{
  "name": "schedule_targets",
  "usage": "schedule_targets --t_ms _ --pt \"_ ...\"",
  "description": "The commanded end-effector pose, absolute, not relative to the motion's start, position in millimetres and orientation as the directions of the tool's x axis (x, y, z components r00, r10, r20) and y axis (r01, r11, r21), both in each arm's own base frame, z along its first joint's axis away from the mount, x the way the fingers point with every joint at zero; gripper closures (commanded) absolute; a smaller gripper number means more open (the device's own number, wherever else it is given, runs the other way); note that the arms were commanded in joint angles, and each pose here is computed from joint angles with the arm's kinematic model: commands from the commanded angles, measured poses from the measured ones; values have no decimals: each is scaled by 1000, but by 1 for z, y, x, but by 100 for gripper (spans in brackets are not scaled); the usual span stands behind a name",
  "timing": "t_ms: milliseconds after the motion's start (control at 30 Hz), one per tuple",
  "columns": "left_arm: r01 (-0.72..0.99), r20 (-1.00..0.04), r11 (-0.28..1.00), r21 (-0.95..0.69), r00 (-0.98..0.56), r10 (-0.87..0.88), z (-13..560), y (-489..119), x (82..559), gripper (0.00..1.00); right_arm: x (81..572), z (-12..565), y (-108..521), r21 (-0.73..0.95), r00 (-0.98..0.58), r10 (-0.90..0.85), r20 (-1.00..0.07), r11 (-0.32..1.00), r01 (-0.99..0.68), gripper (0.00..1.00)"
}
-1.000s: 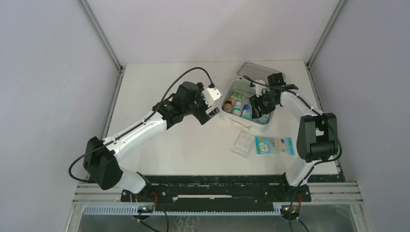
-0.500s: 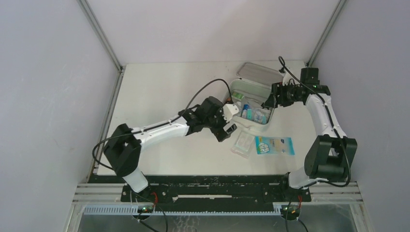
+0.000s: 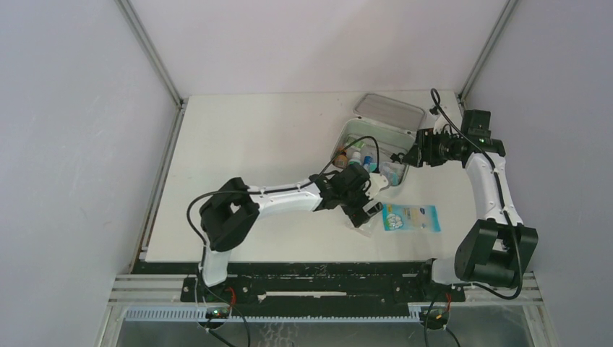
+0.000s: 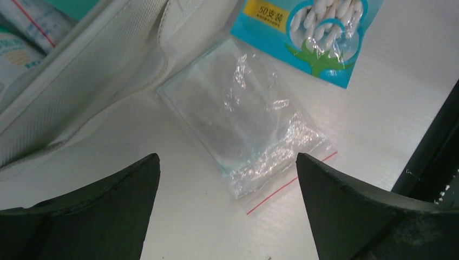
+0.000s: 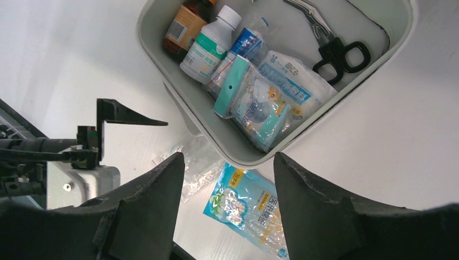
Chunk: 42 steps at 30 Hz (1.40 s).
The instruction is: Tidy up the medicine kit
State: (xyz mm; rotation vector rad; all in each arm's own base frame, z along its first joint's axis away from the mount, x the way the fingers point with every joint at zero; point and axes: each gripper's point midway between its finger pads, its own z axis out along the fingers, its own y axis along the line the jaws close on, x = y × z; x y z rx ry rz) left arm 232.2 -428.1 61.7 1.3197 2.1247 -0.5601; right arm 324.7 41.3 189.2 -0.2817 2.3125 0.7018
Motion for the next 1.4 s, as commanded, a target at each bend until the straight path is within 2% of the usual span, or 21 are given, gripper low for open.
schedule_targets --t_ms 0,100,500,867,1100,1267,1367 --pt "875 -692 483 -19 -360 625 75 -448 250 2 326 200 45 420 -708 4 -706 807 -415 39" --pt "873 -678 488 -5 -361 640 65 -449 253 7 326 199 45 420 -709 2 -706 807 -415 39" --pt "888 -636 459 19 -344 691 27 -433 246 38 326 195 43 419 -714 -1 -700 809 -412 41" --pt "910 -628 412 40 -297 719 18 -414 235 68 330 188 36 389 -714 -4 -700 837 -386 43" --pt "910 -666 413 30 -290 687 45 -402 248 86 330 190 43 405 -701 -19 -713 805 -434 44" --pt "939 -702 340 50 -209 681 83 -389 260 99 327 198 59 435 -670 -37 -742 734 -522 44" --pt "949 -731 308 70 -161 663 111 -377 268 100 324 200 76 464 -662 -50 -748 674 -575 44"
